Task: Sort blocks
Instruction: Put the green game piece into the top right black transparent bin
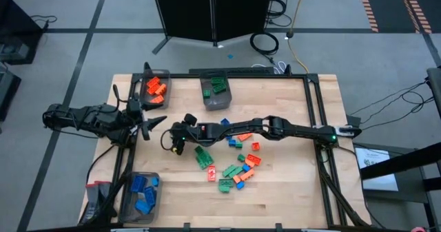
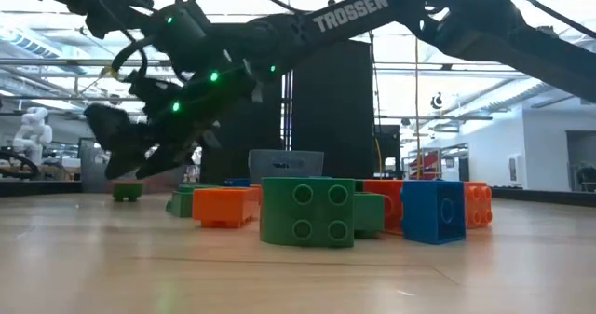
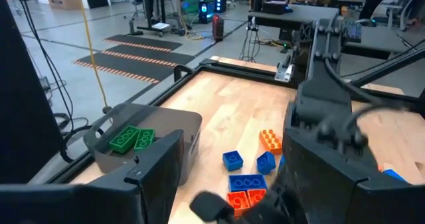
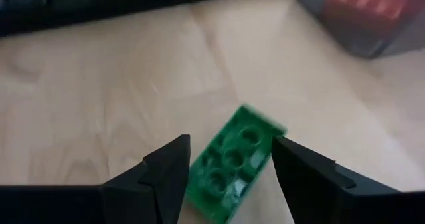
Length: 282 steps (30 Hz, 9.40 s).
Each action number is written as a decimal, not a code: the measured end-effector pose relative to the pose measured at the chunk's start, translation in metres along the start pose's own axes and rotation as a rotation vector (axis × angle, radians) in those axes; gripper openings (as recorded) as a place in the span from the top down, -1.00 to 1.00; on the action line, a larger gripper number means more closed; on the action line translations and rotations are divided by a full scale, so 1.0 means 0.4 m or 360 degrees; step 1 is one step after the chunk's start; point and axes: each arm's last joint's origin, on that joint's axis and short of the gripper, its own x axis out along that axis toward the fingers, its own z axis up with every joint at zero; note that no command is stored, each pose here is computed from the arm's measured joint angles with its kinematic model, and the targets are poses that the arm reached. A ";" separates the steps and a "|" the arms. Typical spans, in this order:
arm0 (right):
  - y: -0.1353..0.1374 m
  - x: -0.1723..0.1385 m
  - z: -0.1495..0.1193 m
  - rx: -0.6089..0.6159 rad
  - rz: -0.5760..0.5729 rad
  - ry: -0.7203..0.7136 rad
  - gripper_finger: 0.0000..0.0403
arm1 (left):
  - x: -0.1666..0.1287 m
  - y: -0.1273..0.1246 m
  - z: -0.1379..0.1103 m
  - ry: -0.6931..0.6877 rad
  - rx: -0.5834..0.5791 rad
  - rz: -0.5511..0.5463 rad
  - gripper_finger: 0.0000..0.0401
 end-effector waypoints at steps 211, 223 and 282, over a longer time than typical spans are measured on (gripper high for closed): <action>0.317 -0.632 -0.202 -0.0527 -0.0172 0.0897 0.40 | -0.002 0.004 -0.044 0.0269 0.0057 -0.0037 -0.27; 0.095 -0.689 0.048 -0.0893 -0.0517 0.0657 0.40 | -0.002 0.004 -0.044 0.0269 0.0056 -0.0036 -0.27; -0.286 -0.498 0.139 -0.0011 0.0749 0.0621 -0.29 | 0.004 0.003 -0.058 0.0295 0.0072 -0.0031 -0.27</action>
